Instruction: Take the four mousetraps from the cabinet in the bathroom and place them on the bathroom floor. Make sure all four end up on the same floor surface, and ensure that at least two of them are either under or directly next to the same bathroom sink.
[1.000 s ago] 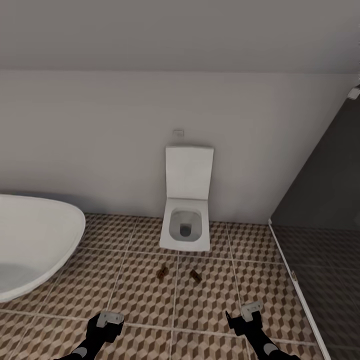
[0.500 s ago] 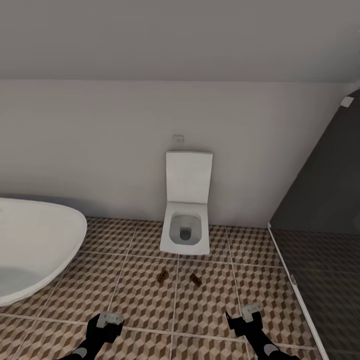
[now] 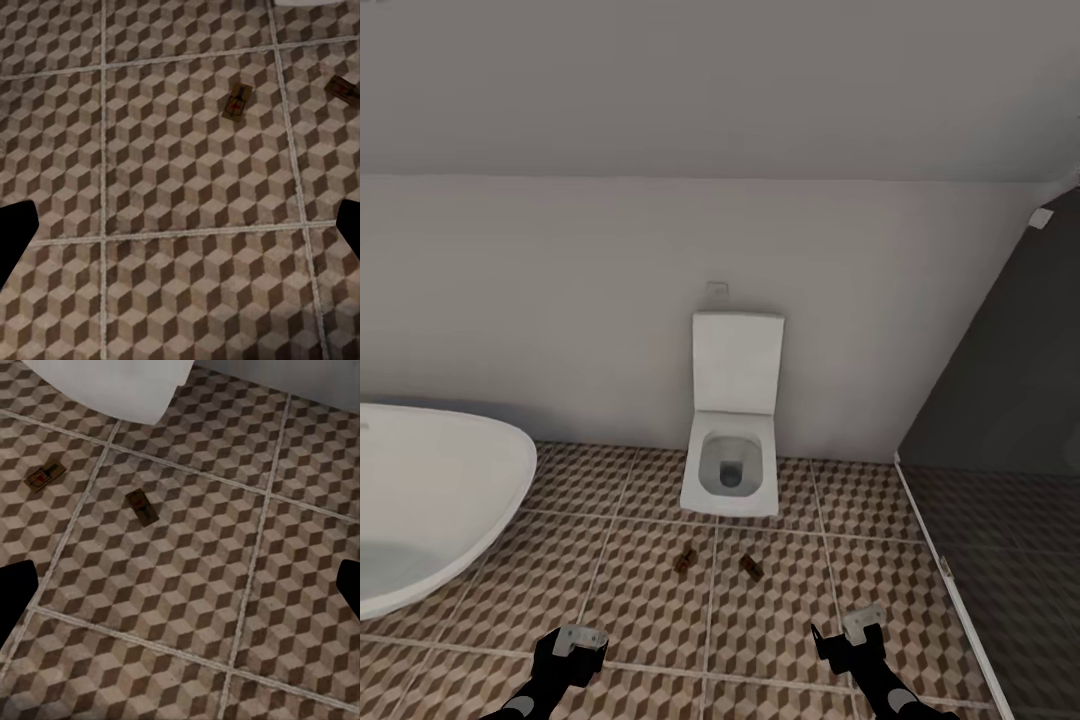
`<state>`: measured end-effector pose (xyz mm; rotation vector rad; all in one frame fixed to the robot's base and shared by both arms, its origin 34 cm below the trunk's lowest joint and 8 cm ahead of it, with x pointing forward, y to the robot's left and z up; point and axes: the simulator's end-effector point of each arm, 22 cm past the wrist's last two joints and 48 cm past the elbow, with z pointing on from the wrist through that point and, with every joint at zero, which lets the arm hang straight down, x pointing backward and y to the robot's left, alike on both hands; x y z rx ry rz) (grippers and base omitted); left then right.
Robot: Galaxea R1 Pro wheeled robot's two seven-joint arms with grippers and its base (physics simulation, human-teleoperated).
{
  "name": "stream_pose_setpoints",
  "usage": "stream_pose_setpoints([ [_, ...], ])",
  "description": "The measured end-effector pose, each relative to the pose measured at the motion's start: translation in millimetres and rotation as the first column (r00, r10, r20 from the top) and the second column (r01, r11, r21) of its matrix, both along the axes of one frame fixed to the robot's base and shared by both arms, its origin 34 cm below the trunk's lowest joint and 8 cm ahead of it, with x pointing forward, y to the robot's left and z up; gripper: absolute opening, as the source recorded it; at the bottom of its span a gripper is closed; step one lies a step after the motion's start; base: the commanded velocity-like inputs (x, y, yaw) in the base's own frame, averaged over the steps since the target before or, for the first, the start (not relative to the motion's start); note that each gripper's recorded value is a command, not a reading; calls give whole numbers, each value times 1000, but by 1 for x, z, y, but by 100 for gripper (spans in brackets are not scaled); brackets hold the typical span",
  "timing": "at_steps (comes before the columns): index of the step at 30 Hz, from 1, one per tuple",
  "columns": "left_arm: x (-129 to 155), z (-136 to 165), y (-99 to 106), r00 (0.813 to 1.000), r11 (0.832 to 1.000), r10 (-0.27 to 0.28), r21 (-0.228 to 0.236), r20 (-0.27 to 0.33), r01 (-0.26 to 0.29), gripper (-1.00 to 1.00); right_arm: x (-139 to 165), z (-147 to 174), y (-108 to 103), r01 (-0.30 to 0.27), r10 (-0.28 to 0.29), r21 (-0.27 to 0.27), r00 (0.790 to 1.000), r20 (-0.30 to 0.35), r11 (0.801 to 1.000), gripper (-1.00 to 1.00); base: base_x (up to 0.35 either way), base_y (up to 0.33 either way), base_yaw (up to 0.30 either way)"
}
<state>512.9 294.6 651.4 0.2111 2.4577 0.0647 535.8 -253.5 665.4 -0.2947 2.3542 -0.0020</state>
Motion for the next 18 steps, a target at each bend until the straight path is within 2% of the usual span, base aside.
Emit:
stream_pose_setpoints([
  [6, -1, 6, 0, 1000, 1000, 0, 0, 4, 0, 100, -21, -2, -2, 0, 0, -3, 1000, -25, 1000, 100, 0, 0, 0],
  [14, -5, 12, 0, 1000, 1000, 0, 0, 3, 0, 100, -77, -15, -9, 7, -8, -15, 995, -96, 1000, 100, 0, 0, 0],
  [18, -7, 14, 0, 1000, 1000, 0, 0, 3, 0, 100, -111, -21, -22, 38, -44, -50, 990, -134, 998, 100, 0, 0, 0],
])
